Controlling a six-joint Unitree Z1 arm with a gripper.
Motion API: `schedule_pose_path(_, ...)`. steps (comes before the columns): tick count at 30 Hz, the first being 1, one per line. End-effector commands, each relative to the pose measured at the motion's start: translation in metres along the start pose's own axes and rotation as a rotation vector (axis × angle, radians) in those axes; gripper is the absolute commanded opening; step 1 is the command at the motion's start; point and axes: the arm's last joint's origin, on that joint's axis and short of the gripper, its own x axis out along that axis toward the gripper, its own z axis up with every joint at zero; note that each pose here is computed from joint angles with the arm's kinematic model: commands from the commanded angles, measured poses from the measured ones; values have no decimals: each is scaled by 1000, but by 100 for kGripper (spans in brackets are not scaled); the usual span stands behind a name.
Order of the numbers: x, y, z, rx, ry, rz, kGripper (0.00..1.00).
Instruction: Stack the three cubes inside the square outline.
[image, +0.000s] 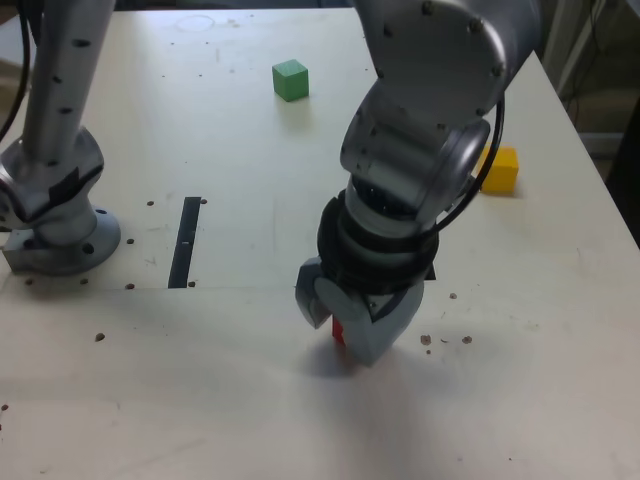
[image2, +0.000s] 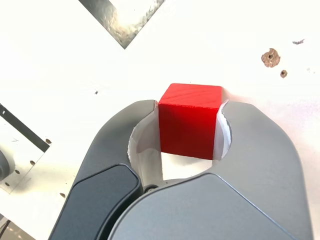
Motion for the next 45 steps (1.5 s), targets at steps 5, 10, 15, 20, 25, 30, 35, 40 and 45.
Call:
schedule_pose_path(5,-20,8,-20,-22,-19,7,0)
schedule_pose_path(10,-35,25,-39,-88,-16,7,0)
schedule_pose_path(15,-47,48,-58,-220,-19,-4,0)
schedule_pose_path(20,-53,83,-77,-405,-23,-53,0)
schedule_pose_path(25,-42,105,-87,-553,6,-96,0)
schedule_pose_path(30,-33,108,-85,-596,27,-109,0)
schedule_pose_path(35,-24,107,-77,-604,39,-125,0)
schedule_pose_path(40,-16,108,-64,-599,18,-130,0)
schedule_pose_path(45,-5,110,-52,-597,9,-136,0)
